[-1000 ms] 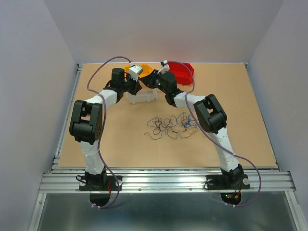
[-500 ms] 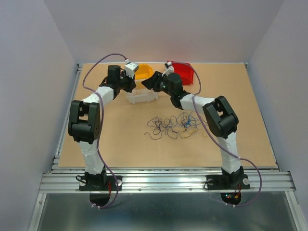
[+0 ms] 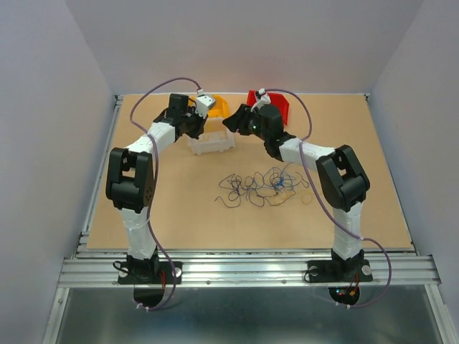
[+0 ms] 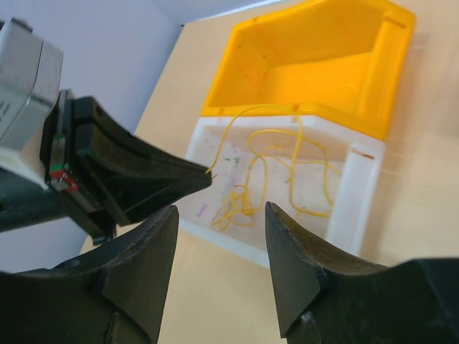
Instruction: Untangle the cables
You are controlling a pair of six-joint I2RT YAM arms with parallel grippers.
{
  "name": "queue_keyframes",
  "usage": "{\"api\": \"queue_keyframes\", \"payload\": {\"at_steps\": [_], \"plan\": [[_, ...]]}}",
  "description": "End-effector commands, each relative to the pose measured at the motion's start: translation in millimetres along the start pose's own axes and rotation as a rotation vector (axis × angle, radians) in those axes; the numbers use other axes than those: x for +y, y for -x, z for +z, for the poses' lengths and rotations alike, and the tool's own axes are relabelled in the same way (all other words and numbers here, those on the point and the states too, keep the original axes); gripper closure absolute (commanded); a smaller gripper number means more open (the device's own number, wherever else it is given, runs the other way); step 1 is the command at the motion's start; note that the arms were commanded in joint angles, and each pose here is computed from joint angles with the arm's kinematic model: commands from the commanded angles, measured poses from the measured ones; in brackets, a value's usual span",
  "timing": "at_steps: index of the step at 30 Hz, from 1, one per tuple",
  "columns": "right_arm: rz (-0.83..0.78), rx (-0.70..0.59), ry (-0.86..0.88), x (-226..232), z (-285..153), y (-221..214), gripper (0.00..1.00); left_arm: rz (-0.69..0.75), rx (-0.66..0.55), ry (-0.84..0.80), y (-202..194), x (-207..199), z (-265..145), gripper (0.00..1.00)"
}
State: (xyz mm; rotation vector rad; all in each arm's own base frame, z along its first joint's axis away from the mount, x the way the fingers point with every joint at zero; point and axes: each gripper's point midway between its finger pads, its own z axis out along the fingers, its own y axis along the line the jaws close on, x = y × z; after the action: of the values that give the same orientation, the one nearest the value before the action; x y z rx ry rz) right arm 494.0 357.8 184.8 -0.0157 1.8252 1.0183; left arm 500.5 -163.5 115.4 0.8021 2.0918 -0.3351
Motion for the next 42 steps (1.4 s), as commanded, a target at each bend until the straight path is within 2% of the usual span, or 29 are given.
{"api": "queue_keyframes", "payload": {"at_steps": [1,11,16,25,26,30,42], "plan": [[-0.01,-0.017,-0.058,-31.3,1.7,12.0,0.43,0.074,0.08,0.058,-3.6,-0.8,-2.7,1.0],[-0.015,0.0,-0.081,-52.0,5.9,6.2,0.44,0.096,0.188,0.124,-25.5,11.7,16.0,1.0],[-0.051,0.032,-0.039,-50.0,9.5,0.0,0.48,0.096,0.228,0.146,-35.9,18.2,24.2,1.0],[-0.133,0.111,0.126,-32.4,25.8,-14.5,0.49,0.093,0.181,0.157,-24.3,17.2,14.3,0.76],[-0.132,0.116,0.13,-32.1,26.5,-16.7,0.49,0.097,0.153,0.156,-16.3,15.8,10.7,0.68],[-0.151,0.11,0.157,-29.9,24.8,-18.5,0.48,0.102,0.083,0.156,-1.2,11.9,-1.7,0.55],[-0.171,0.057,0.175,-19.3,12.8,-7.2,0.47,0.092,-0.025,0.151,23.6,1.3,-28.7,0.45]]}}
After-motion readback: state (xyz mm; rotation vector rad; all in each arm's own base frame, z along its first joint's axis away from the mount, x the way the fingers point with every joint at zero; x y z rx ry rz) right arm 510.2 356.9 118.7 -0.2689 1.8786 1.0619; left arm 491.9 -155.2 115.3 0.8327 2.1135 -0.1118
